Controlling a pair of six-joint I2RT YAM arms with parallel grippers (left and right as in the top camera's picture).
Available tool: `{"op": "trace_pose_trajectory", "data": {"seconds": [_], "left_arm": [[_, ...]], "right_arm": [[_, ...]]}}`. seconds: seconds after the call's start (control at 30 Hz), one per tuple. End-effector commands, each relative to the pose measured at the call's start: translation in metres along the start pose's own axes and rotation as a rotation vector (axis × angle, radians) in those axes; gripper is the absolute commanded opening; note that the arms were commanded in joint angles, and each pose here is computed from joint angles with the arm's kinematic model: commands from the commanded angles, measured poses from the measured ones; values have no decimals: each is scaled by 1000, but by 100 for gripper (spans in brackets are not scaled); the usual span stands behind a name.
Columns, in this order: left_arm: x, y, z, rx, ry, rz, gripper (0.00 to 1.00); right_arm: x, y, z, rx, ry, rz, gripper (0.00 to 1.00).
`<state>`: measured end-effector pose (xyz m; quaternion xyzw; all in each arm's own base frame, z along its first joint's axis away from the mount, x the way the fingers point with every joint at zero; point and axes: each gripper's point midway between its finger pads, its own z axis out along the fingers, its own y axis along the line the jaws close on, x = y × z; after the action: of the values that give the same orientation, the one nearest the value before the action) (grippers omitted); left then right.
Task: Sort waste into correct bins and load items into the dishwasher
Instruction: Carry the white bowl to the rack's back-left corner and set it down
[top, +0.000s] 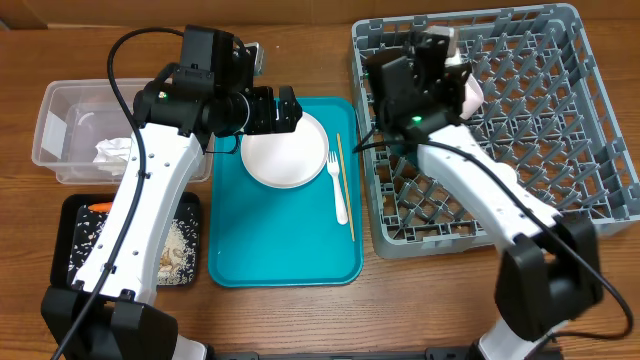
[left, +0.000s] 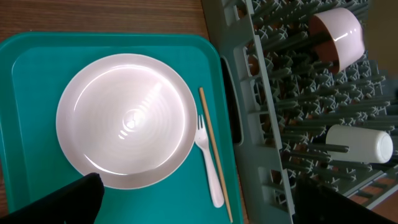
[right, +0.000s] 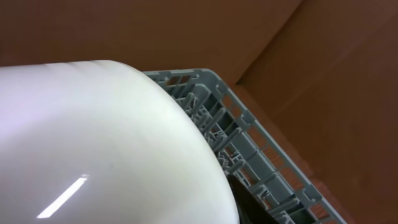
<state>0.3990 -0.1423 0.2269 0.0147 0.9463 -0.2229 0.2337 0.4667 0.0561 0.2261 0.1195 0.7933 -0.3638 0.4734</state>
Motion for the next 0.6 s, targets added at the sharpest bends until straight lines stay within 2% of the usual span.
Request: {"op": "trace_pose_trajectory", "data": {"seconds": [0.0,0.17,0.57], "left_arm": [[-11,-5,-16,4,-52,25,100],[-11,-5,-16,4,-51,25,100],[-11,-5,-16,4,-51,25,100]], "right_arm": [[-11,7,-8,6,-33,15,25],[-5,32,-11,-69,-29,12,25],[24,79,15,-25,-52,-121,25]]}}
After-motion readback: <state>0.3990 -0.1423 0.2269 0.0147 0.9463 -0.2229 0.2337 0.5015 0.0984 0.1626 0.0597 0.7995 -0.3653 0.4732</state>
